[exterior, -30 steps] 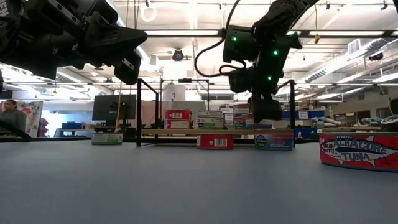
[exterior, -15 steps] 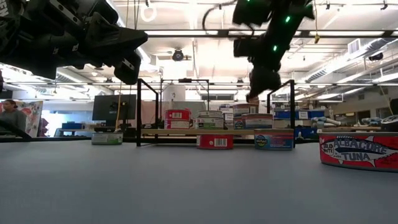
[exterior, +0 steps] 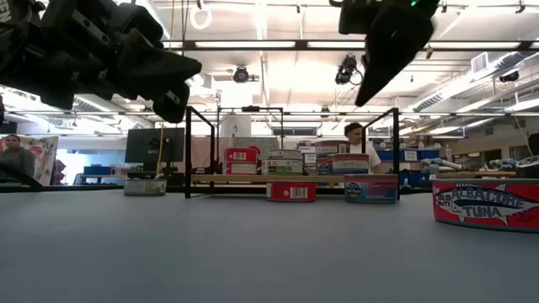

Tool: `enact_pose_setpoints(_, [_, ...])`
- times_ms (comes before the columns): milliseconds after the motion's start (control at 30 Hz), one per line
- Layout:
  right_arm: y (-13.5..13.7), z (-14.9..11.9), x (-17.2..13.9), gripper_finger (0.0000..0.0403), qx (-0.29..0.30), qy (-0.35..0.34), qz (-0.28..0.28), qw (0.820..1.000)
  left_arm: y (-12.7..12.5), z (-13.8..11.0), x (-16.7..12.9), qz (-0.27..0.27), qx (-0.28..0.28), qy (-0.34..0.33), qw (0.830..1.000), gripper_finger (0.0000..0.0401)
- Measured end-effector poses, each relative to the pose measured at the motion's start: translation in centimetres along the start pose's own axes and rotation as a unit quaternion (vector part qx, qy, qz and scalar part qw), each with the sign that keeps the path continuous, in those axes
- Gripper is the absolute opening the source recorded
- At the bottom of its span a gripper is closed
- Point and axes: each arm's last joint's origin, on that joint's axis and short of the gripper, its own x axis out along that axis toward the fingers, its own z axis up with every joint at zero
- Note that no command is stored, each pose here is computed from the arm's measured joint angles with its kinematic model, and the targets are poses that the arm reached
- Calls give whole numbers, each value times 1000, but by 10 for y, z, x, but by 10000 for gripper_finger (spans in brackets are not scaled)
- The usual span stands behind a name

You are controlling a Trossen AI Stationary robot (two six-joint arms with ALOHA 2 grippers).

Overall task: Stack canned seafood by type on shelf
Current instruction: Put the red tuna can aligned with the stacked red tuna can on the shelf

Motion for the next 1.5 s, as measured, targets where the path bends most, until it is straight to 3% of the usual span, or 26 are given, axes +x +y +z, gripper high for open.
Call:
enact_pose_setpoints(200, [31, -10, -3, 17, -13, 51, 137, 989, 1, -3, 0, 5, -2, 15, 1000, 2])
enact_pose_setpoints(400, [66, -36, 0, 16, -19, 133, 202, 970, 2, -4, 1, 15, 8, 25, 1000, 2])
enact_pose_setpoints(633, [95, -80, 8, 6, -9, 206, 193, 959, 2, -7, 1, 15, 34, 41, 998, 2])
enact_pose_setpoints(867, [109, -105, 26, 5, 1, 225, 170, 960, 2, -9, 1, 16, 34, 49, 998, 2])
enact_pose_setpoints(1133, [118, -99, 47, 5, -10, 162, 146, 976, 2, -9, 1, 15, 46, 50, 998, 2])
enact_pose_setpoints(1500, [104, -77, 72, 5, -22, 96, 129, 987, 4, -9, 1, 36, 71, 48, 996, 2])
